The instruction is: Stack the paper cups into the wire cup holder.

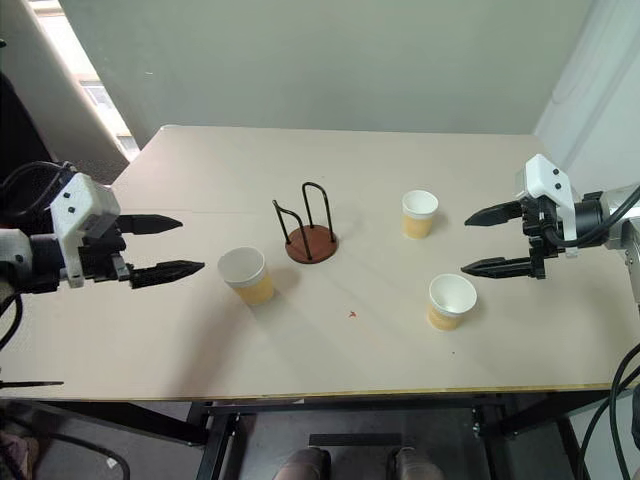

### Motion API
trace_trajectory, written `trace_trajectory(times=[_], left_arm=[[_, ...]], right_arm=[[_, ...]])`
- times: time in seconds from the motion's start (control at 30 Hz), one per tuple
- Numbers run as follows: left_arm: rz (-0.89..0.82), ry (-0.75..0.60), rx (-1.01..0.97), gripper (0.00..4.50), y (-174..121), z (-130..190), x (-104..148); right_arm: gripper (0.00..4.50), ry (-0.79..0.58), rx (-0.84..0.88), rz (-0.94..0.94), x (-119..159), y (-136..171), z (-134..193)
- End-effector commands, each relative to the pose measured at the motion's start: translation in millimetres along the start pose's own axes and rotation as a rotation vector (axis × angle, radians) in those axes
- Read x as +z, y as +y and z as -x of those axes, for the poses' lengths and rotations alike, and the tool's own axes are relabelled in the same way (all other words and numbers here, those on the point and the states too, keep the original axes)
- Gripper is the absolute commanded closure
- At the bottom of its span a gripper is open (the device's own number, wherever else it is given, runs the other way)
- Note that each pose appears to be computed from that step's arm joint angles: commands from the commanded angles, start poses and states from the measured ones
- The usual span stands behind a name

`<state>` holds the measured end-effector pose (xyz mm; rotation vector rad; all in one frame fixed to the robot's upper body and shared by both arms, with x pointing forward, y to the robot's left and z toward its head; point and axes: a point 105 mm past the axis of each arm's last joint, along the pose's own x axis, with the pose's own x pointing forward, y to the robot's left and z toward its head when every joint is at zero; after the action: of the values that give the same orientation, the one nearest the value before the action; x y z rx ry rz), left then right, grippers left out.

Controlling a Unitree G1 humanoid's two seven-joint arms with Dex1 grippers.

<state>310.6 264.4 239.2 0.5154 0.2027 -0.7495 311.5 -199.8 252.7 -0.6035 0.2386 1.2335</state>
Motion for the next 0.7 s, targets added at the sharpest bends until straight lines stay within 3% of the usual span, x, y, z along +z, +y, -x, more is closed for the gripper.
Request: trace_trajectory(times=[0.03,0.23,0.33,0.57,0.7], left_arm=[[-0.02,0.009,0.034,0.03,5,-9,0],[0.003,-0.081,0.035,0.03,6,-31,16],[0.021,-0.124,-0.056,0.03,-13,-51,26],[-0.039,-0.011,-0.009,0.03,-19,-84,18],[0.035,-0.063,0.048,0.03,-23,-106,30]], right_arm=[[0.0,-0.011,-0.006,0.045,10,3,5],[0.0,-0.01,-0.013,0.052,13,5,9],[0.0,-0.008,-0.022,0.049,11,4,8],[0.0,-0.002,-0.031,0.049,9,5,7],[0.0,-0.002,-0.026,0.042,8,8,7]])
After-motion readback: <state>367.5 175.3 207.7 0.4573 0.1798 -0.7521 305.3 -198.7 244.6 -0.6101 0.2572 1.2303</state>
